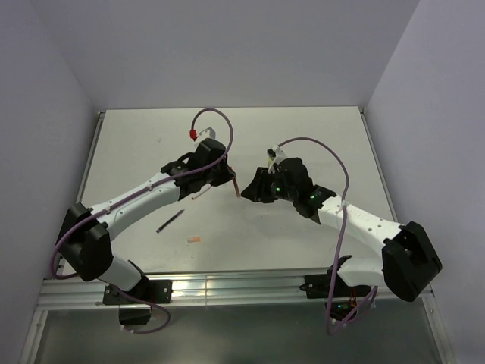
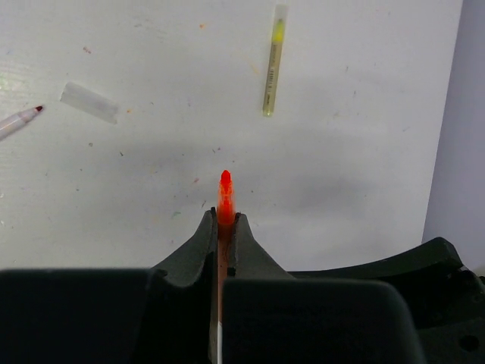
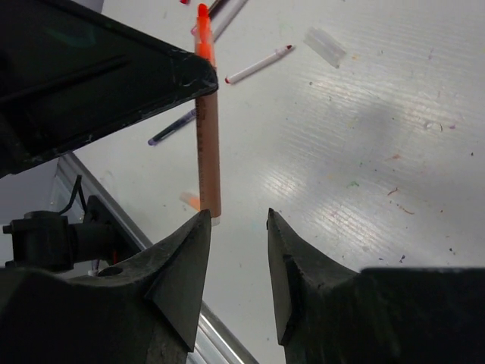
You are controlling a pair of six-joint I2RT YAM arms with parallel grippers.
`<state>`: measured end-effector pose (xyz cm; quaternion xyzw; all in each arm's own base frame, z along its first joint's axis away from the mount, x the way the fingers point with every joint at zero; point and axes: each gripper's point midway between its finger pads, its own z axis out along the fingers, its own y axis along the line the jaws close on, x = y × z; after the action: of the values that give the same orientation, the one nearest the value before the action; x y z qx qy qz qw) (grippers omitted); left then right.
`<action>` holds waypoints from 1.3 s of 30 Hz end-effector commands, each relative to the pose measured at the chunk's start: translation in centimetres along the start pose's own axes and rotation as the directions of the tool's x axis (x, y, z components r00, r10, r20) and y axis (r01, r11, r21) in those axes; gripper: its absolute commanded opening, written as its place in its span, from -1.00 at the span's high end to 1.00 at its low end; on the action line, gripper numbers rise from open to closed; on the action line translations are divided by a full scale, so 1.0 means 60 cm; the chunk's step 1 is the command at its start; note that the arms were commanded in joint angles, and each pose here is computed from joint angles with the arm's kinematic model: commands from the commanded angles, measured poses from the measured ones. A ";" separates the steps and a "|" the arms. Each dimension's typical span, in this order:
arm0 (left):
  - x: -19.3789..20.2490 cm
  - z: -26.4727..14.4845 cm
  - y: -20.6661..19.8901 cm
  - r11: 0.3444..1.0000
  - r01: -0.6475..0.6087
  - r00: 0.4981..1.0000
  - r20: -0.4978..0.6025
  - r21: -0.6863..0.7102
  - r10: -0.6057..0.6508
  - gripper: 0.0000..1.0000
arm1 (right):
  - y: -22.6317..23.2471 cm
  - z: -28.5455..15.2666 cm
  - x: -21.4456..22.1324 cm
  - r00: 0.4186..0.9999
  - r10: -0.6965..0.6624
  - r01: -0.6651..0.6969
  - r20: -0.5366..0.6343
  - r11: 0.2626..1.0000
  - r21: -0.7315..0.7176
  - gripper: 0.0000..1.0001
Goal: Insert the pens into the pen caps
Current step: Pick up the pen from the center of the board.
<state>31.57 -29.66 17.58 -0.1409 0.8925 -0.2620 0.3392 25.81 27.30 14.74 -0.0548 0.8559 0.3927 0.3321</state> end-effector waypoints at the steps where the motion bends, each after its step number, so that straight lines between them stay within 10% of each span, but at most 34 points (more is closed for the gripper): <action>1: -0.021 -0.021 -0.030 0.996 -0.021 0.999 0.038 0.089 0.018 0.99 | 0.051 -0.025 -0.063 0.993 -0.043 0.052 0.113 0.996 -0.078 0.11; 23: -0.026 -0.045 -0.081 0.972 -0.003 0.999 0.035 0.236 -0.005 1.00 | 0.074 0.004 -0.093 0.995 -0.037 0.046 0.089 0.994 -0.104 0.13; 39: -0.017 -0.057 -0.091 0.958 0.005 1.000 0.023 0.285 -0.012 0.99 | 0.066 0.023 -0.094 0.997 -0.035 0.041 0.072 0.996 -0.083 0.55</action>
<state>30.85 -31.90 21.04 -0.1078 0.8603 -0.3537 0.3511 28.25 29.43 17.83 -0.0676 0.8414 0.4131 0.3418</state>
